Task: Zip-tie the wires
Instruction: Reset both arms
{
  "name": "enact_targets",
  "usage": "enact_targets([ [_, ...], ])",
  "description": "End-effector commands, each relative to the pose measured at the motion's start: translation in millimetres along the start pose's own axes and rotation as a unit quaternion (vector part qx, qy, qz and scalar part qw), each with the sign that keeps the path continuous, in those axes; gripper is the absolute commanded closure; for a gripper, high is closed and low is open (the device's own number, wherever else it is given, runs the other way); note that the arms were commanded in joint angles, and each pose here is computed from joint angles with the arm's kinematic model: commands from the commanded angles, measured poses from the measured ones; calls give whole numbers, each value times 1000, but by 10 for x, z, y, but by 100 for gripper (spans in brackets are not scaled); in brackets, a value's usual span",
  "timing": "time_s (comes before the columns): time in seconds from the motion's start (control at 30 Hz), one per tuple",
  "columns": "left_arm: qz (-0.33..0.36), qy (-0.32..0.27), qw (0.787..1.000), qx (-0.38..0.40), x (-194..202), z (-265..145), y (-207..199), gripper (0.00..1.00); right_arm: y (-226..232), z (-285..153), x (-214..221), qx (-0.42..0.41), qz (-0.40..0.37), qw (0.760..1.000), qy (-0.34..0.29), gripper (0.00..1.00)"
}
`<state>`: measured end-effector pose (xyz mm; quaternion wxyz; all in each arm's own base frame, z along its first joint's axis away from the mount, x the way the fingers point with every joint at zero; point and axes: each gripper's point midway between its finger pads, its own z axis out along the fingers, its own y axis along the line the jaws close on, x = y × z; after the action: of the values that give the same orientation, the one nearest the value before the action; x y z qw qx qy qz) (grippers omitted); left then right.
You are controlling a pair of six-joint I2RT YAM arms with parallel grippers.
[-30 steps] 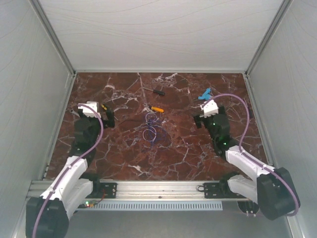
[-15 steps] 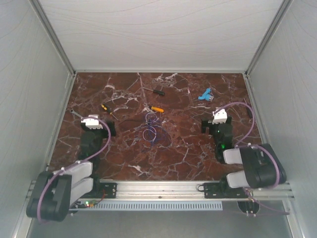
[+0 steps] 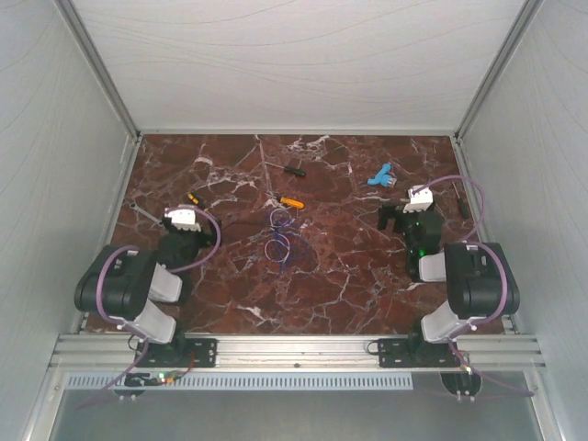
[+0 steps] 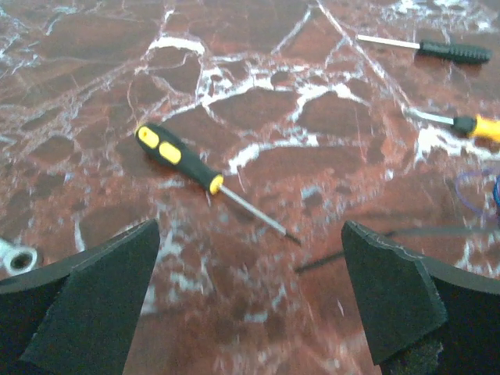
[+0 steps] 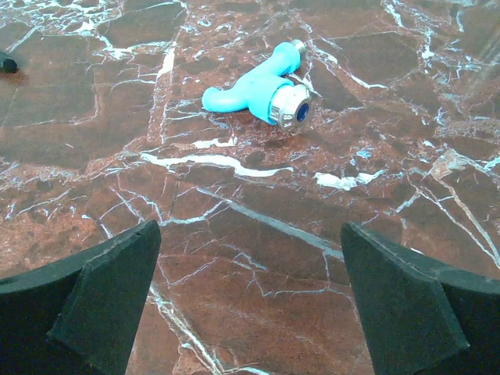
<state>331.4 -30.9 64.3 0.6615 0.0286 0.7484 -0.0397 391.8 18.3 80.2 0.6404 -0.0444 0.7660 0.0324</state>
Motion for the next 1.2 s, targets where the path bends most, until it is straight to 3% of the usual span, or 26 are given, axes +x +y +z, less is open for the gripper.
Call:
enact_targets([
  [0.0, -28, -22, 999, 6, -363, 433, 109, 0, 29, 12, 63, -14, 21, 1000, 15, 2],
  [0.07, -58, -17, 998, 15, -354, 417, 187, 0, 33, 8, 65, -14, 20, 1000, 14, 2],
  [1.17, -55, -22, 998, 16, -370, 412, 186, 0, 29, 12, 65, -13, 21, 1000, 16, 2],
])
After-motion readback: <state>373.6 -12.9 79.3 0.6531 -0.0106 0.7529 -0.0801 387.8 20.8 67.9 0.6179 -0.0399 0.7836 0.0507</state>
